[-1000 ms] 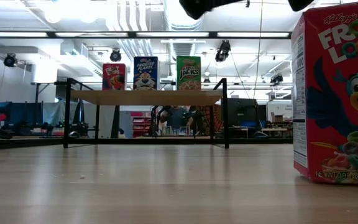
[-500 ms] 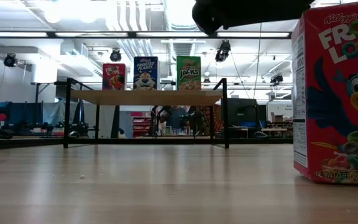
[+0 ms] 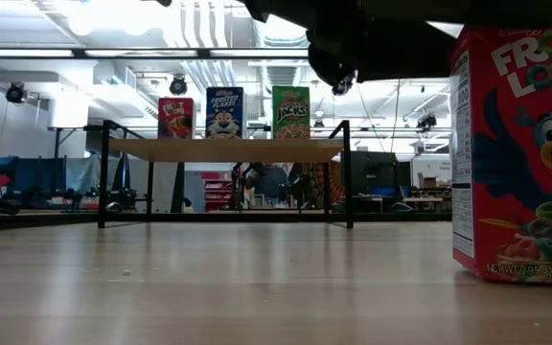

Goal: Stack cereal on shelf
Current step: Put the right red cereal box on the shelf aligned with the red cereal box

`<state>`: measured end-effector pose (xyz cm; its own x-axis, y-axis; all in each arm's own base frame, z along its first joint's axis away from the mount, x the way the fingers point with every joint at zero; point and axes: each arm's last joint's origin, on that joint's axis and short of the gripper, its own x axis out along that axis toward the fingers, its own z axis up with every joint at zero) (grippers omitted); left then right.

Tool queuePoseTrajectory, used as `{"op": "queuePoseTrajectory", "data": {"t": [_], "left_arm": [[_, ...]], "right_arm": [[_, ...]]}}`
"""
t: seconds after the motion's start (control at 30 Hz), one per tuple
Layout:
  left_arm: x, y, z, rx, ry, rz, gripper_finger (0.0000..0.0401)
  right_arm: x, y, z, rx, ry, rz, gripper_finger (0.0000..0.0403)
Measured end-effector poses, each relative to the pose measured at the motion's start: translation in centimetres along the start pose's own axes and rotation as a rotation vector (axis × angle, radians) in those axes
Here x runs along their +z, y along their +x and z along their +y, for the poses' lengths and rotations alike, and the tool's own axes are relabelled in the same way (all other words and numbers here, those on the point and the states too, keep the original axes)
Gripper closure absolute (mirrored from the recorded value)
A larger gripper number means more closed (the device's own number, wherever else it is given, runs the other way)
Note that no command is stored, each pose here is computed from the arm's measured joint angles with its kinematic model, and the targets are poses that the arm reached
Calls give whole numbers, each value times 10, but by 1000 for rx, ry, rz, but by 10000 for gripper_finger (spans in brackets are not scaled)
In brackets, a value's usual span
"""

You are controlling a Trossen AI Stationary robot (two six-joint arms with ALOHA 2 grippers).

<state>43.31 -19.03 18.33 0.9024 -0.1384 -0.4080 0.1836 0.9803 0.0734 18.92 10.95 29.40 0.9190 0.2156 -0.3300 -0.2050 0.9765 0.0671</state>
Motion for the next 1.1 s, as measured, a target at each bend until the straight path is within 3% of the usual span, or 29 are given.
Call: {"op": "queuePoseTrajectory", "data": {"t": [0.53,1.1], "left_arm": [[-1,0,0,-7,7,10,176],[-3,0,0,-33,60,26,211]], "right_arm": [[0,0,0,0,-3,0,394],[0,0,0,-1,-2,0,394]]}}
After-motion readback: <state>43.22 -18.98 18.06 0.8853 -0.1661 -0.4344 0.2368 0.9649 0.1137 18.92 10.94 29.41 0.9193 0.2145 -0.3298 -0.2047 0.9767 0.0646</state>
